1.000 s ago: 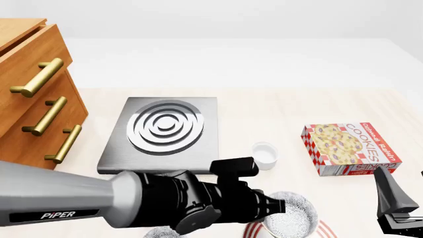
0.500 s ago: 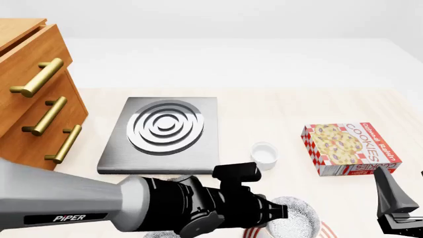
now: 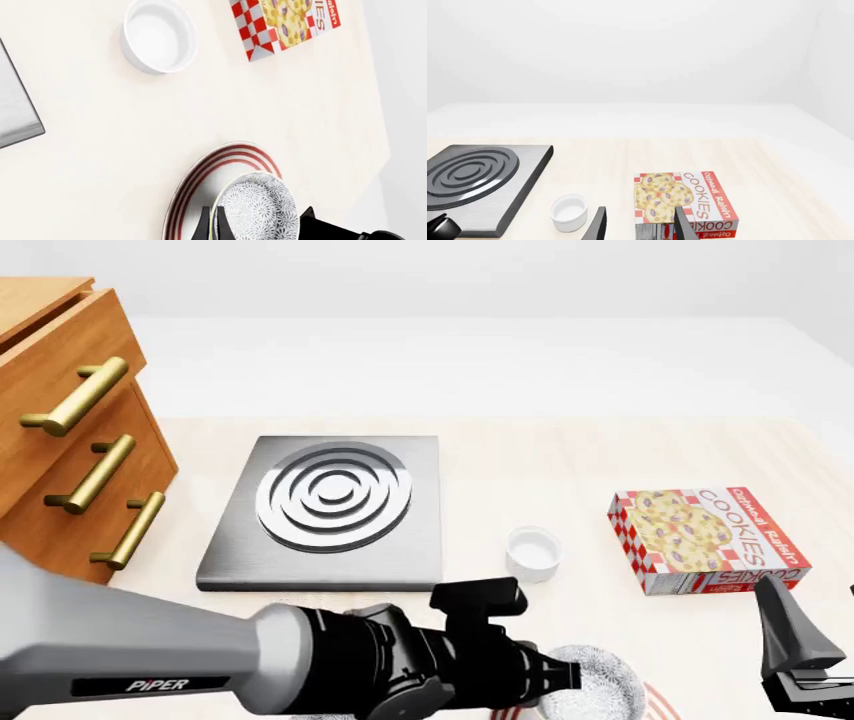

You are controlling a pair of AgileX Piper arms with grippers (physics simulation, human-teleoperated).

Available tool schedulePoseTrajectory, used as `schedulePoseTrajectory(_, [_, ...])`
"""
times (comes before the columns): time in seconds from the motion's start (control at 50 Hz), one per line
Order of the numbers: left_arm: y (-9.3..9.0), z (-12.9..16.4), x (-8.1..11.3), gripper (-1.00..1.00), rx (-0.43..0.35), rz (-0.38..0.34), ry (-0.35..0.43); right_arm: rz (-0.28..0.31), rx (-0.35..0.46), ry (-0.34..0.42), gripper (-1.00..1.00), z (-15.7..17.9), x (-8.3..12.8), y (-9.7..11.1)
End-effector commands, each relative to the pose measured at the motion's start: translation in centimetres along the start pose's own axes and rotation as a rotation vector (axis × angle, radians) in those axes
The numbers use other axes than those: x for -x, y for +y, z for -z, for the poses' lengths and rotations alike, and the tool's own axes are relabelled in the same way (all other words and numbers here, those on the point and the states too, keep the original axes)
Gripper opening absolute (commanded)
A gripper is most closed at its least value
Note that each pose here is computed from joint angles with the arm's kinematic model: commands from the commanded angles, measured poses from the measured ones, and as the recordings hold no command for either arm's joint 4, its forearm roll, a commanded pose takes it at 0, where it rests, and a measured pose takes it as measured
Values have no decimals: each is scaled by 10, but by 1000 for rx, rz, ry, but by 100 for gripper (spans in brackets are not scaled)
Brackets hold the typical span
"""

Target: Pick the akita bowl on the wooden cabinet and place it on the plate.

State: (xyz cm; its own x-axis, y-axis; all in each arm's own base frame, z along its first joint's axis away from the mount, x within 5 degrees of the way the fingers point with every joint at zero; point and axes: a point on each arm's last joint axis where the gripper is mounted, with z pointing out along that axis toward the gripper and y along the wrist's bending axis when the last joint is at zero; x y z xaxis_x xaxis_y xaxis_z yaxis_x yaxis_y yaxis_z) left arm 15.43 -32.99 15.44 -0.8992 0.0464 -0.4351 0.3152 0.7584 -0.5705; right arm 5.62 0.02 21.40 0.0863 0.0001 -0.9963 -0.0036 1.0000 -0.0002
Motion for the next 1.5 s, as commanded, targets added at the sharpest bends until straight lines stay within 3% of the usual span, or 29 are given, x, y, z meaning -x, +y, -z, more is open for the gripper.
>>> schedulePoseTrajectory(0.02, [-1, -1, 0, -100, -9, 18, -6, 0, 0, 0, 100, 0, 0, 0])
schedulePoseTrajectory(0.56, [-1, 0, 1, -100, -24, 24, -20, 0, 0, 0, 100, 0, 0, 0])
schedulePoseTrajectory(0.58, [-6, 3, 5, 100, -29, -19, -23, 0, 0, 0, 100, 0, 0, 0])
schedulePoseTrajectory(0.76, [-10, 17, 7, 100, -35, -13, -26, 0, 0, 0, 100, 0, 0, 0])
schedulePoseTrajectory(0.92, [-20, 40, 14, 100, -63, -59, -48, 0, 0, 0, 100, 0, 0, 0])
schedulePoseTrajectory(1.5, [-2, 76, 47, 100, -26, -96, -135, 0, 0, 0, 100, 0, 0, 0])
